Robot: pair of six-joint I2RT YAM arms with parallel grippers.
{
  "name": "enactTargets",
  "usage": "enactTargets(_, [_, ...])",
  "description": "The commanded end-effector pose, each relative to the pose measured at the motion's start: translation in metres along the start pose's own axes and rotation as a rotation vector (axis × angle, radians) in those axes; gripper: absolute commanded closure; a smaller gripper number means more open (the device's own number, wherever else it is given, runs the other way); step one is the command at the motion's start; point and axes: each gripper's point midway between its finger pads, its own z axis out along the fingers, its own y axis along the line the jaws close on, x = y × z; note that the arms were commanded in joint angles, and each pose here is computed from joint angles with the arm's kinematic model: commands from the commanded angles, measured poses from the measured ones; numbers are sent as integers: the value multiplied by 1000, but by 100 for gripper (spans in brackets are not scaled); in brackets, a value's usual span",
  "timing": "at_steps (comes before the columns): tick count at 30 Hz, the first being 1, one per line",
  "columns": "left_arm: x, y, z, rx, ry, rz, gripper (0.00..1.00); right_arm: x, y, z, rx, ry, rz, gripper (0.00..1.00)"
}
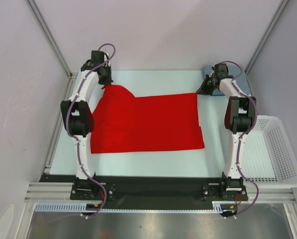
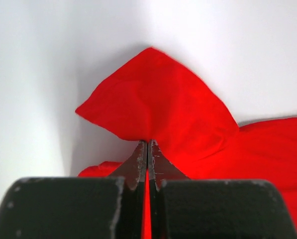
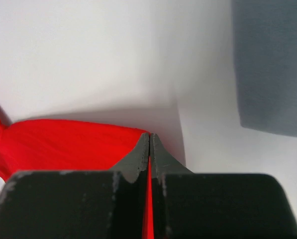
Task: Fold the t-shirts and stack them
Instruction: Fold the tshirt
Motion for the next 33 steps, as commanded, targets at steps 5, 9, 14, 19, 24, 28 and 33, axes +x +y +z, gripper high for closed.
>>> enactTargets(5, [-26,-7,-66,12,-110,-25,100,-21,30,-57,-10,-49,5,100])
enactTargets(9, [-11,-6,-68,11,-78,-19,100,-13,31,-63,-2,-22,15,100])
enactTargets(14, [9,-1,-72,-5,-49,-16,100,1,34,-69,5,6,30,100])
enactTargets(19, [13,1,-91,-18,-55,-18,99,14,33,-77,12,26,38,100])
enactTargets(24, [24,6,-108,-44,-56,-37,100,23,29,-85,35,43,38,100])
enactTargets(28, [38,5,-121,-38,-54,-68,100,31,27,-89,40,58,43,100])
enactTargets(33, [61,3,-133,-30,-22,-98,100,40,25,-94,46,76,44,100])
